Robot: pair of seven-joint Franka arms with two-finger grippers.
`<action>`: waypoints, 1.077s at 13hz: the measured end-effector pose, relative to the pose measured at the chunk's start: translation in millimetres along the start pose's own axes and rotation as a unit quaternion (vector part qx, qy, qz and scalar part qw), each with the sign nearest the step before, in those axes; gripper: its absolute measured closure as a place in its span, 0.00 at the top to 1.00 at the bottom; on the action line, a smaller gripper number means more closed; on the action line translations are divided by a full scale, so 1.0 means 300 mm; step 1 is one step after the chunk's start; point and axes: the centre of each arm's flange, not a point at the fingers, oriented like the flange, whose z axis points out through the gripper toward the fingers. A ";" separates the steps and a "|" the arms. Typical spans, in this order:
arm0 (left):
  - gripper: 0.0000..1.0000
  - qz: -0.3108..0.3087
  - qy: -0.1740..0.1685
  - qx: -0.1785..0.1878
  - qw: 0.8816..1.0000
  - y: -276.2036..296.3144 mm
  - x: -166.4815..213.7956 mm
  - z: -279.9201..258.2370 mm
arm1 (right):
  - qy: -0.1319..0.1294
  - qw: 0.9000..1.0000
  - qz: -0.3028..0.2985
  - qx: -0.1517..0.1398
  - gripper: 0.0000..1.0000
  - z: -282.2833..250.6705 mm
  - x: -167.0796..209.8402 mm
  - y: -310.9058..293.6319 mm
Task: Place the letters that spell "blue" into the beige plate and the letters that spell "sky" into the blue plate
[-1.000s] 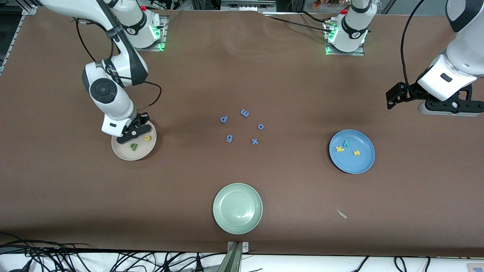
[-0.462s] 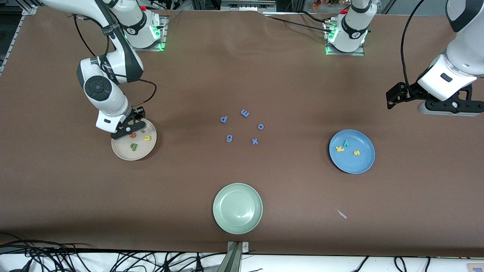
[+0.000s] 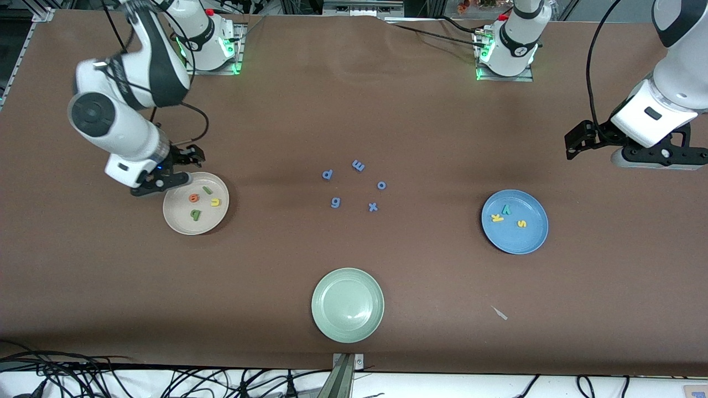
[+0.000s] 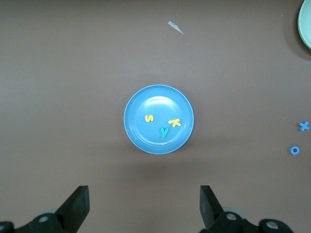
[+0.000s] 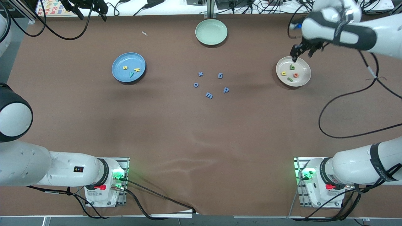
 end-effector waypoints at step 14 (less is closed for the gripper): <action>1.00 0.000 -0.001 0.000 1.000 0.000 -0.001 0.000 | -0.001 0.996 0.080 0.036 1.00 -0.580 -0.174 0.243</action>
